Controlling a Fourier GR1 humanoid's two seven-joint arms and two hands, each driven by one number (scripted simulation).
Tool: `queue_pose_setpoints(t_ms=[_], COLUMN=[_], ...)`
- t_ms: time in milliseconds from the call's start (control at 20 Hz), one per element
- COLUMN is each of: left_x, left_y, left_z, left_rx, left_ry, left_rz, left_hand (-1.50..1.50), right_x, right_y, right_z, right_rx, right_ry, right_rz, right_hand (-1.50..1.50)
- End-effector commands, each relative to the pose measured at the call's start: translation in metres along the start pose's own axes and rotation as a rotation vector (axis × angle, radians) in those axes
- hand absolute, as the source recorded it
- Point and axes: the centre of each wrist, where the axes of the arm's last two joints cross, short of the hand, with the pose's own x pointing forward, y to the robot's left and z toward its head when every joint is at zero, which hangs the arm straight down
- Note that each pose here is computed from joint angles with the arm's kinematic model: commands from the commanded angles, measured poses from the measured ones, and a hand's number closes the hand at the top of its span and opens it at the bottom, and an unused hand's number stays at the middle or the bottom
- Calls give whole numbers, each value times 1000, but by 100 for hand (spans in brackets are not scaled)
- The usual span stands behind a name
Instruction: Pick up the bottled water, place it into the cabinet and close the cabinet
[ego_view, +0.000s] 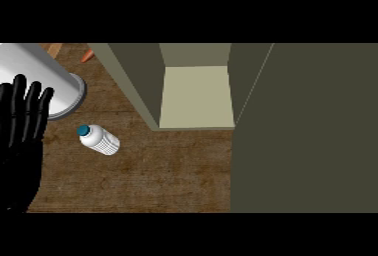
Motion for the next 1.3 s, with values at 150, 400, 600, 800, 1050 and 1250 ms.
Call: queue_pose_setpoints(t_ms=[150, 400, 600, 800, 1050, 1250], left_x=[-6, -6, 2, 27, 45, 64], left_y=[27, 30, 22, 18, 25, 17], left_z=[-2, 10, 30, 37, 56, 63], left_rx=[146, 327, 349, 363, 356, 352], left_ry=[60, 234, 281, 265, 263, 263], left_rz=[-35, 201, 213, 212, 199, 213], left_hand=[-150, -150, -150, -150, -150, -150], right_x=[7, 27, 58, 57, 79, 84], right_y=[-10, 3, -6, -30, -18, -21], right_z=[29, 53, 80, 83, 96, 104], right_rx=[18, 128, 155, 160, 148, 149], right_ry=[70, 171, 188, 185, 203, 190], right_rz=[33, -165, -173, -169, -191, -161], right_hand=[-150, -150, -150, -150, -150, -150])
